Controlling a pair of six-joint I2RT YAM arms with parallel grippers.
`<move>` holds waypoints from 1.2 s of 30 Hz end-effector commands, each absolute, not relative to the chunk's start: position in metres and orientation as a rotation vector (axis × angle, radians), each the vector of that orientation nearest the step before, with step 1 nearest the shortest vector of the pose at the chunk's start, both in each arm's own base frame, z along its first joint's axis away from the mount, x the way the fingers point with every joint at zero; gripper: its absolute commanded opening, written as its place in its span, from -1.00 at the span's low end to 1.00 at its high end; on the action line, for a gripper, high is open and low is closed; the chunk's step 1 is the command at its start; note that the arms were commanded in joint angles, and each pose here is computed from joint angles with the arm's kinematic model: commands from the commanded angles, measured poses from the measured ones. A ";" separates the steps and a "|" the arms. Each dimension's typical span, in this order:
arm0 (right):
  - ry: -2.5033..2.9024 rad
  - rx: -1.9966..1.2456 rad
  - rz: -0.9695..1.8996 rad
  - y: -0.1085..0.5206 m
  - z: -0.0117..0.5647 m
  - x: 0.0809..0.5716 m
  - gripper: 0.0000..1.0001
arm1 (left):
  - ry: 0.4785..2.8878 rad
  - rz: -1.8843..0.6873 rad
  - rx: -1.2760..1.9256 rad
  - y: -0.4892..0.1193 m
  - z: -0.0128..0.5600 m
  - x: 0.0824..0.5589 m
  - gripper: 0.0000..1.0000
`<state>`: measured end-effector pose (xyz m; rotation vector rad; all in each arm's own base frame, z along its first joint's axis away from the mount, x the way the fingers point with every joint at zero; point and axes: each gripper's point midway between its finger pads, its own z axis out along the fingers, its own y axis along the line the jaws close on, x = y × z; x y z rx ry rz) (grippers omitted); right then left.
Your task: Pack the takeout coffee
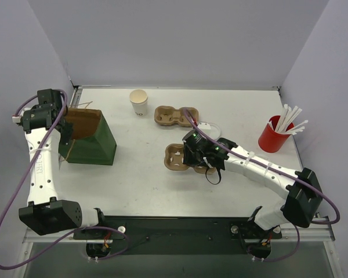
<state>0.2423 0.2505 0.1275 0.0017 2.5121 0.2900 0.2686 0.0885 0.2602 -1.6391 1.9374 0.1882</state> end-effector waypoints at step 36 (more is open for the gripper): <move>1.669 -0.638 0.991 0.286 0.397 0.179 -0.26 | 2.252 -0.204 0.667 -0.159 0.343 0.275 -1.00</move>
